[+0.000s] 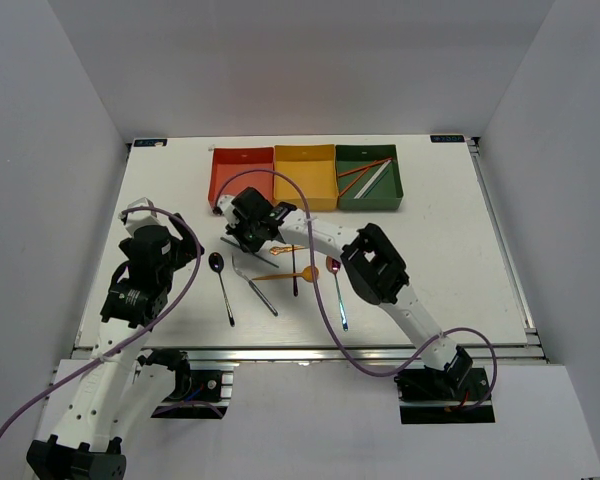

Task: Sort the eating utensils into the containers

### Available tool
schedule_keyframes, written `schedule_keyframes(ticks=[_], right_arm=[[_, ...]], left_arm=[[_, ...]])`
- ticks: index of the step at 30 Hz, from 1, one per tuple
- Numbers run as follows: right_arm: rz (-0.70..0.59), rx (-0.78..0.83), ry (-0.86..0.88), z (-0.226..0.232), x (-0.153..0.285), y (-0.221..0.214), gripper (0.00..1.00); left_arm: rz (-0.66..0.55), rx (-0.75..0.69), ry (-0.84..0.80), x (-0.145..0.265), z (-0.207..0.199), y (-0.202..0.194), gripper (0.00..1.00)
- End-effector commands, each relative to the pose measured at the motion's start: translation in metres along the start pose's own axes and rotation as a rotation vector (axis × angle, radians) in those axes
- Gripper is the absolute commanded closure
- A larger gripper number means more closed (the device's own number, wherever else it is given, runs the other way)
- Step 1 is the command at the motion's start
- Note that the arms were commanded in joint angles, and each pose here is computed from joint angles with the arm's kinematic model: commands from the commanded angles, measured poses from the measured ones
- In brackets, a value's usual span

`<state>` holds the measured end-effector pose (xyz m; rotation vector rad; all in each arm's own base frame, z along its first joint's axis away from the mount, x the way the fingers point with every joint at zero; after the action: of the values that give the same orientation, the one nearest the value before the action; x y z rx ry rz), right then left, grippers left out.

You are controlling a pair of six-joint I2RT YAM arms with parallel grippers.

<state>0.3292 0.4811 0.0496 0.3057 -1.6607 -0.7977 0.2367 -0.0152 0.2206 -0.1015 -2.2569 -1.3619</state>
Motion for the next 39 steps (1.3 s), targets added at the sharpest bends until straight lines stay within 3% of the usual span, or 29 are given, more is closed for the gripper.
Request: schedule_keyframes(ticks=[1, 7, 10, 14, 17, 22, 25, 30, 39], right_arm=[[0.02, -0.069, 0.072, 0.003, -0.007, -0.018, 1.0], [-0.195, -0.134, 0.014, -0.014, 0.029, 0.04, 1.0], [-0.372, -0.238, 0.083, -0.025, 0.073, 0.08, 1.0], [-0.62, -0.332, 0.19, -0.044, 0.168, 0.123, 1.0], [-0.726, -0.505, 0.108, -0.103, 0.219, 0.1, 1.0], [-0.743, -1.048, -0.271, -0.225, 0.253, -0.008, 1.0], [-0.748, -1.232, -0.468, -0.272, 0.266, -0.057, 1.0], [-0.75, -1.407, -0.691, -0.314, 0.271, -0.102, 1.0], [-0.671, -1.502, -0.736, -0.338, 0.237, -0.123, 1.0]], left_arm=[[-0.012, 0.0, -0.025, 0.002, -0.005, 0.006, 0.02], [-0.007, -0.002, -0.034, 0.002, -0.007, 0.005, 0.02], [-0.003, -0.004, -0.032, 0.001, -0.007, 0.004, 0.02], [-0.003, -0.004, -0.032, 0.001, -0.007, 0.004, 0.02], [-0.008, -0.002, -0.035, 0.002, -0.007, 0.005, 0.02], [-0.011, -0.001, -0.043, 0.003, -0.007, 0.005, 0.02], [-0.01, -0.002, -0.042, 0.003, -0.008, 0.005, 0.02], [-0.006, -0.004, -0.04, 0.002, -0.007, 0.004, 0.02], [0.005, -0.011, -0.031, -0.001, -0.007, 0.003, 0.02]])
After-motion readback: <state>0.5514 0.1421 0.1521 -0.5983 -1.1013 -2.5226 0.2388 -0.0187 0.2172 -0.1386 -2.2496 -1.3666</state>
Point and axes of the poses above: each gripper's point midway between its finger pads, its own x axis back along the fingers, its own z axis along the line the jaws close on, y = z × x, the point moved 3 cm from there along x, back along the fingers, and after that the axes turned 8 degrees about x, right-handed, at the moved point
